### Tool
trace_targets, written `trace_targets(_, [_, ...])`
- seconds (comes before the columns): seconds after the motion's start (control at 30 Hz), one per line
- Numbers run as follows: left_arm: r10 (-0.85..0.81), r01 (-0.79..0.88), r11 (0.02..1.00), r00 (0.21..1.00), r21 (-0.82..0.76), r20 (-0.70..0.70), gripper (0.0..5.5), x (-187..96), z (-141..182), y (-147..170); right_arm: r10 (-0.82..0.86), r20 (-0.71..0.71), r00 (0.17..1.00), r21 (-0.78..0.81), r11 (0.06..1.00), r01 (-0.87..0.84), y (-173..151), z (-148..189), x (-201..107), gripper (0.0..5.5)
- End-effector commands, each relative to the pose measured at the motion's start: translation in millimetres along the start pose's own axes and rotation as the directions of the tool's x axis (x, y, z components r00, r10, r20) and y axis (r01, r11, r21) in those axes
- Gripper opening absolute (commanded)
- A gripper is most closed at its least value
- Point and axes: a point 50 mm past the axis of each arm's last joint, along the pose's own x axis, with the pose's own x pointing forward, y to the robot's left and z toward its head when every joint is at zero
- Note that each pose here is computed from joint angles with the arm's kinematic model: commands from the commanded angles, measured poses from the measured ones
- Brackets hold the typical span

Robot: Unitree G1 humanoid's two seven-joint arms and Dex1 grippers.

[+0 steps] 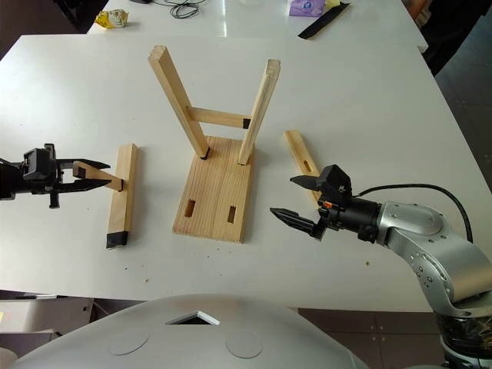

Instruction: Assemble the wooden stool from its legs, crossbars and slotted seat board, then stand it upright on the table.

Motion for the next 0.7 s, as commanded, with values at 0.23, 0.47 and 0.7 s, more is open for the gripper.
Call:
trace_targets(0.23, [0.055,-0.061,0.99,0.997,-0.131,-0.045,1.32,20.2,-7.9,-9.6,-0.013,-0.03,0.999,-0.043,0.999,0.012,-6.4,3.1,1.6,4.6])
trace_targets(0.47, [0.048,-0.056,0.97,0.998,-0.237,-0.042,1.32,26.8,-3.1,-18.1,-0.014,-0.045,0.999,-0.058,0.998,0.011,-10.1,5.4,-0.2,4.6])
trace_targets(0.7, [0.036,-0.043,0.986,0.998,-0.163,-0.047,1.32,39.9,-0.1,-24.4,-0.011,-0.048,0.999,-0.07,0.997,0.008,-12.0,6.7,2.8,4.6])
